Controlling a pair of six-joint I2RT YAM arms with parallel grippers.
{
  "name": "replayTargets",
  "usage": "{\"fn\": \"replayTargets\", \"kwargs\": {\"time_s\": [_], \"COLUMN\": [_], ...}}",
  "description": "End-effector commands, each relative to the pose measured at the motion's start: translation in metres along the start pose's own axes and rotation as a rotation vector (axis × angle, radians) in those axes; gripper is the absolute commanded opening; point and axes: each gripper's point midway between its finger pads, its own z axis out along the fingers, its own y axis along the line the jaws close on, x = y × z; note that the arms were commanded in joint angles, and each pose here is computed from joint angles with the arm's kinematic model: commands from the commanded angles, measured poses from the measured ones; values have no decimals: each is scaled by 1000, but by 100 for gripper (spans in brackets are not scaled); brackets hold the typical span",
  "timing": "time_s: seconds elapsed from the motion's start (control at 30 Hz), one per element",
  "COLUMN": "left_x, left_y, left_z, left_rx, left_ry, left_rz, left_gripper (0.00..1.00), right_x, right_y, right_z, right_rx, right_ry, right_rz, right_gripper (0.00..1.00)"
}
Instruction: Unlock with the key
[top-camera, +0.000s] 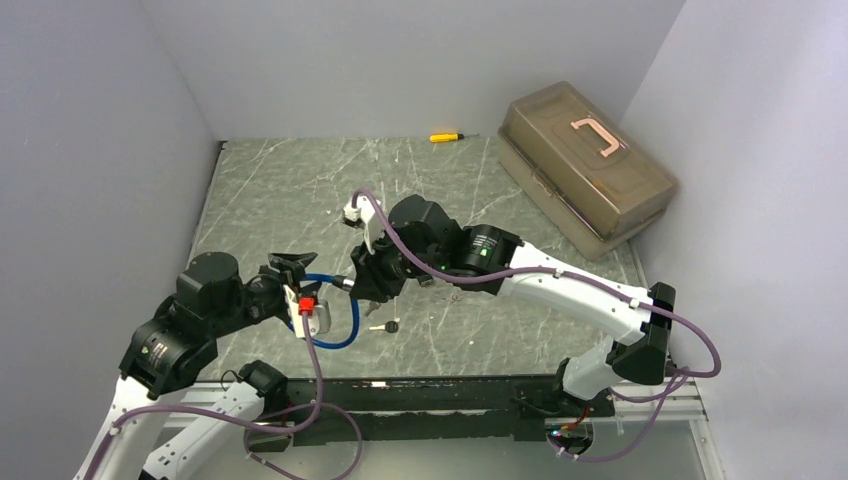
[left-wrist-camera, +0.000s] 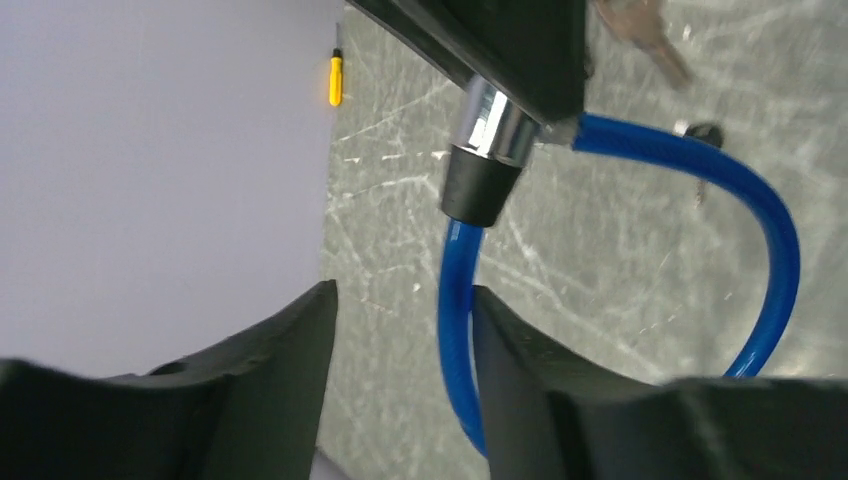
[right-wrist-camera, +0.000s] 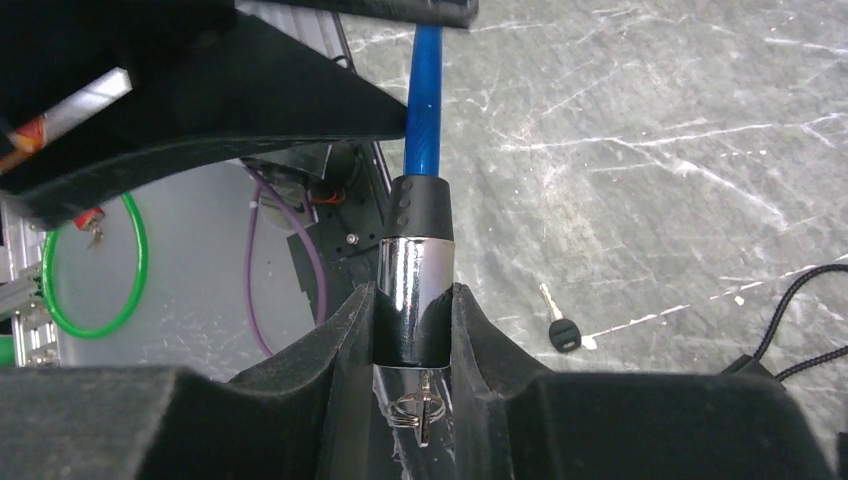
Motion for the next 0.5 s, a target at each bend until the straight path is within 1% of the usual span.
{"fn": "replayTargets", "kwargs": {"time_s": [0.0, 0.1, 0.2, 0.33, 0.47], "left_x": [-39, -46, -49, -53, -53], "left_y": [22, 5, -22, -45, -45], "left_z": [-11, -10, -6, -3, 0], "left_rx": [-38, 47, 159, 259, 286], "left_ry": [-130, -157, -181, -215, -207], "left_rz": [-122, -241, -343, -424, -463], "left_gripper": [60, 65, 68, 70, 72], "right_x": [-27, -27, -26, -21, -17], "right_y": [13, 17, 20, 28, 34], "right_z": [-16, -25, -33, -42, -49], "right_rx": [-35, -42, -45, -42, -39], "right_ry": [-75, -83, -88, -68, -57], "right_rz": [-75, -107, -137, -188, -232], "right_gripper": [0, 0, 0, 0, 0]}}
